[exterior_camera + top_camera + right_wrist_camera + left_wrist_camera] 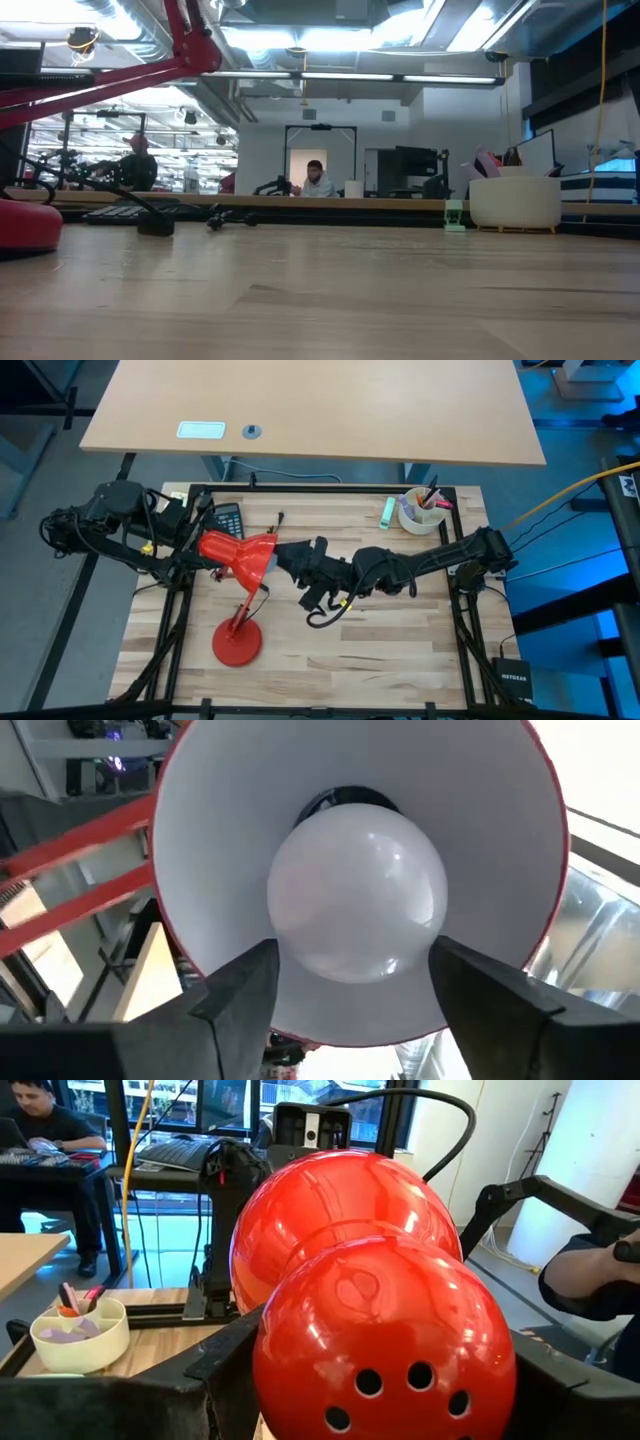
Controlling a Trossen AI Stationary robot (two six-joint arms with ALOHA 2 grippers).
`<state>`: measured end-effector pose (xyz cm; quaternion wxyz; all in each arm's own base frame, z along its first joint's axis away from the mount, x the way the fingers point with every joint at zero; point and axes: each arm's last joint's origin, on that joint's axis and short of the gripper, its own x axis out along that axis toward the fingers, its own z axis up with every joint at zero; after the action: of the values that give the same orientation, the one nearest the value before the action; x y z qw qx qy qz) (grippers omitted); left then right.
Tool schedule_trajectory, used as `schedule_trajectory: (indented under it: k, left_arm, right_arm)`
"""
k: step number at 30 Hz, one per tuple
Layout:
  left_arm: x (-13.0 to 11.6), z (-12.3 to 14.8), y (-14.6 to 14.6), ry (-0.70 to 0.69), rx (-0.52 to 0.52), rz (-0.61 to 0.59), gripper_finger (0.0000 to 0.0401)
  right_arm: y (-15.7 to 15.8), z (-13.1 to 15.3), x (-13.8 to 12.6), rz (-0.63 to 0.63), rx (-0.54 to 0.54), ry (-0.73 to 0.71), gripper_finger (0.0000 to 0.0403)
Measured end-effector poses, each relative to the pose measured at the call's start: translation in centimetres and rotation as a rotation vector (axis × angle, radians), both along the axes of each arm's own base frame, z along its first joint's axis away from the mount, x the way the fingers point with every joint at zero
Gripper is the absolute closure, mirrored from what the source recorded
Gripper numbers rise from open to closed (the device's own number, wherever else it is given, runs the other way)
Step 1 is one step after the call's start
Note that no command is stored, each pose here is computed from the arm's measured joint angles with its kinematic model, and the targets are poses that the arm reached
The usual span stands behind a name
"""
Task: Screw lightbulb
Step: Insert the white lightbulb into the red desk lamp
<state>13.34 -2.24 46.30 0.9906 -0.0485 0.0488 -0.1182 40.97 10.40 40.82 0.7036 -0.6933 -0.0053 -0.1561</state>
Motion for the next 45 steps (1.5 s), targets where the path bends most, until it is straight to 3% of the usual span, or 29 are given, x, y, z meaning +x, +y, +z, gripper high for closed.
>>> schedule_trajectory:
  k: [7, 15, 23, 31, 40, 45]
  left_arm:
    - [0.0, 0.0, 0.0, 0.001, 0.003, 0.001, 0.0135]
    - [0.0, 0.0, 0.0, 0.0, -0.001, 0.008, 0.0135]
    - [0.0, 0.0, 0.0, 0.002, -0.008, 0.008, 0.0135]
    - [0.0, 0.0, 0.0, 0.002, -0.007, -0.007, 0.0135]
    - [0.0, 0.0, 0.0, 0.008, -0.023, 0.001, 0.0135]
    - [0.0, 0.0, 0.0, 0.007, -0.024, -0.002, 0.0135]
  right_arm:
    - [0.0, 0.0, 0.0, -0.004, -0.053, 0.01, 0.0157]
    - [-0.4, -0.1, 0.0, -0.04, 0.085, -0.009, 0.0109]
    - [0.0, -0.3, 0.0, -0.081, -0.043, 0.047, 0.0069]
    - [0.7, -0.2, -0.2, -0.038, -0.125, 0.055, 0.008]
    - [1.1, 0.2, -0.2, 0.086, -0.144, -0.002, 0.0095]
    - [1.0, 0.0, 0.0, 0.095, -0.129, -0.006, 0.0095]
